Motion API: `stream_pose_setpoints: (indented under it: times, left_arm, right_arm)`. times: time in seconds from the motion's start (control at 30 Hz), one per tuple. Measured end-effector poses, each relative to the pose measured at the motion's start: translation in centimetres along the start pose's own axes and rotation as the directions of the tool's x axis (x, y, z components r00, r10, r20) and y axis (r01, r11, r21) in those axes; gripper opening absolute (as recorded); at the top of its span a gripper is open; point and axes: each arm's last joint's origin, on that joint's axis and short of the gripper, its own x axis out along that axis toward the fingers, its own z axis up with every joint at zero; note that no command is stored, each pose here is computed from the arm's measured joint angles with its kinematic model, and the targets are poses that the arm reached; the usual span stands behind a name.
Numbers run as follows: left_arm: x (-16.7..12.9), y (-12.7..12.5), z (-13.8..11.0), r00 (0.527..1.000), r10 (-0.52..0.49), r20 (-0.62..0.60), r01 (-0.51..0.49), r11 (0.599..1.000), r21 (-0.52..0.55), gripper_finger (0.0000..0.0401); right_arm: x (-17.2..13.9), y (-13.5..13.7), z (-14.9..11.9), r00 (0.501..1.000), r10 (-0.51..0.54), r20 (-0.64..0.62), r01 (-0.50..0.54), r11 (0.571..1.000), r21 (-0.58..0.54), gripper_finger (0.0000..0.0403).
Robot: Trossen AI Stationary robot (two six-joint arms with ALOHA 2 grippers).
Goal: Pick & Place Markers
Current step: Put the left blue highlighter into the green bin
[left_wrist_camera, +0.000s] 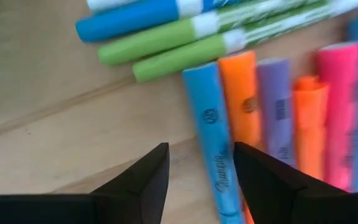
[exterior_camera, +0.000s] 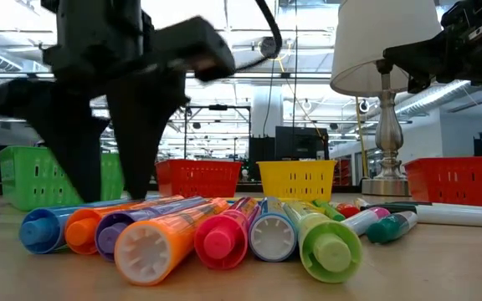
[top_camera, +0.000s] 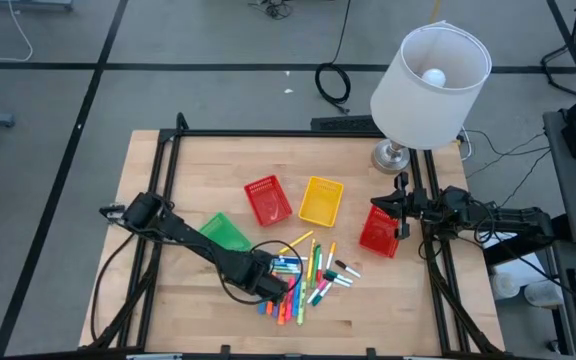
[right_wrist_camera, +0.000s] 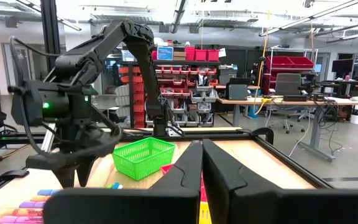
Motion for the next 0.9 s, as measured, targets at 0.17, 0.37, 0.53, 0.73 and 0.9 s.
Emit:
stream_pose_setpoints:
  times: [0.17,0.37,0.53,0.73,0.9]
  left_arm:
    - [1.2,0.0,-0.1,0.998,0.033,-0.051,-0.033,0.999,0.002,0.0186]
    - [1.2,0.0,-0.1,0.996,0.038,-0.079,-0.037,0.999,0.003,0.0186]
    - [1.3,0.1,-0.3,0.992,0.049,-0.119,-0.046,0.999,0.022,0.0174]
    - [1.3,0.2,-0.4,0.991,0.059,-0.116,-0.052,0.997,0.058,0.0085]
    - [1.2,0.1,-0.5,0.988,0.049,-0.143,-0.034,0.994,0.105,0.0053]
  right_arm:
    - [0.0,0.0,0.0,1.0,0.0,0.0,0.0,1.0,0.0,0.0]
    - [0.0,0.0,0.0,1.0,0.0,-0.001,0.0,1.0,0.0,0.0]
    - [0.0,0.0,0.0,1.0,0.0,-0.001,0.0,1.0,0.0,0.0]
    - [0.0,0.0,0.0,1.0,0.0,0.0,0.0,1.0,0.0,0.0]
    - [0.0,0.0,0.0,1.0,0.0,0.0,0.0,1.0,0.0,0.0]
